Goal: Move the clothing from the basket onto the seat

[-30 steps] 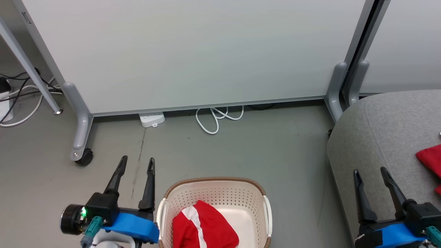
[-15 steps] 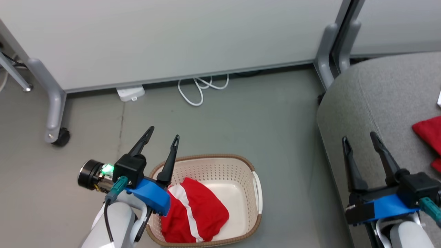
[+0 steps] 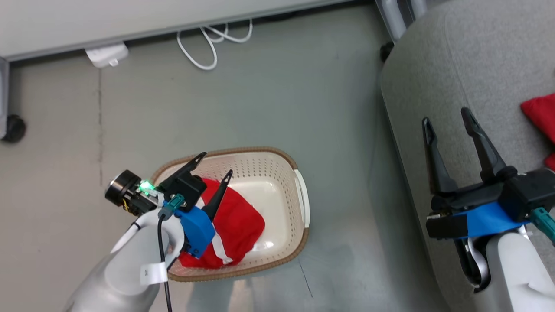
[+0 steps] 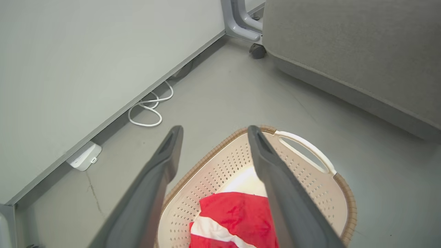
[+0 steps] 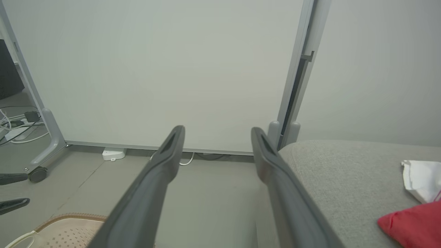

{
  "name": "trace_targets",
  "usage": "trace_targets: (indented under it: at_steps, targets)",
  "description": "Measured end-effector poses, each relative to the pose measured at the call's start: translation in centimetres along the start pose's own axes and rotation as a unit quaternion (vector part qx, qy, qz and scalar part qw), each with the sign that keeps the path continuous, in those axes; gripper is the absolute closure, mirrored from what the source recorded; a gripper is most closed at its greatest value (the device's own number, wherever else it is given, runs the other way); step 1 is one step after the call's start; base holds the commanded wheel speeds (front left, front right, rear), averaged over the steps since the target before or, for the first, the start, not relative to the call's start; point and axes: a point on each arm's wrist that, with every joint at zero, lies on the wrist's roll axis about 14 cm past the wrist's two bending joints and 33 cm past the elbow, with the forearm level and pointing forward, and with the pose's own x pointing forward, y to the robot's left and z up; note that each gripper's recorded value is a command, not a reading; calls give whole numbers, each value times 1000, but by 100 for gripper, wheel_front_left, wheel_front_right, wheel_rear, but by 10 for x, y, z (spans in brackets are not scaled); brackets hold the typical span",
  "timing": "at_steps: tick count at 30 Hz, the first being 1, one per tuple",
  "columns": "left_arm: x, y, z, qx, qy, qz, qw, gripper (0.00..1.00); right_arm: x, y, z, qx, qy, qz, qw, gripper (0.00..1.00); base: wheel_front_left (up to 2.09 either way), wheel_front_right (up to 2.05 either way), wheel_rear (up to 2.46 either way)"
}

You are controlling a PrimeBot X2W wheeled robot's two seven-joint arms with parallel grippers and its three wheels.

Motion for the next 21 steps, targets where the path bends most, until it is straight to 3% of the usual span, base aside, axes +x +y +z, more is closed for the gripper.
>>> trace_targets:
  at_steps: [9, 21]
  targets:
    - [36, -12, -67, 29, 95, -76, 992, 0, 25, -6, -31, -13, 23, 3, 1000, 0, 0, 0, 0]
    - [57, -21, -164, 51, 222, -146, 963, 0, 49, -12, -76, -27, 50, 9, 998, 0, 0, 0, 0]
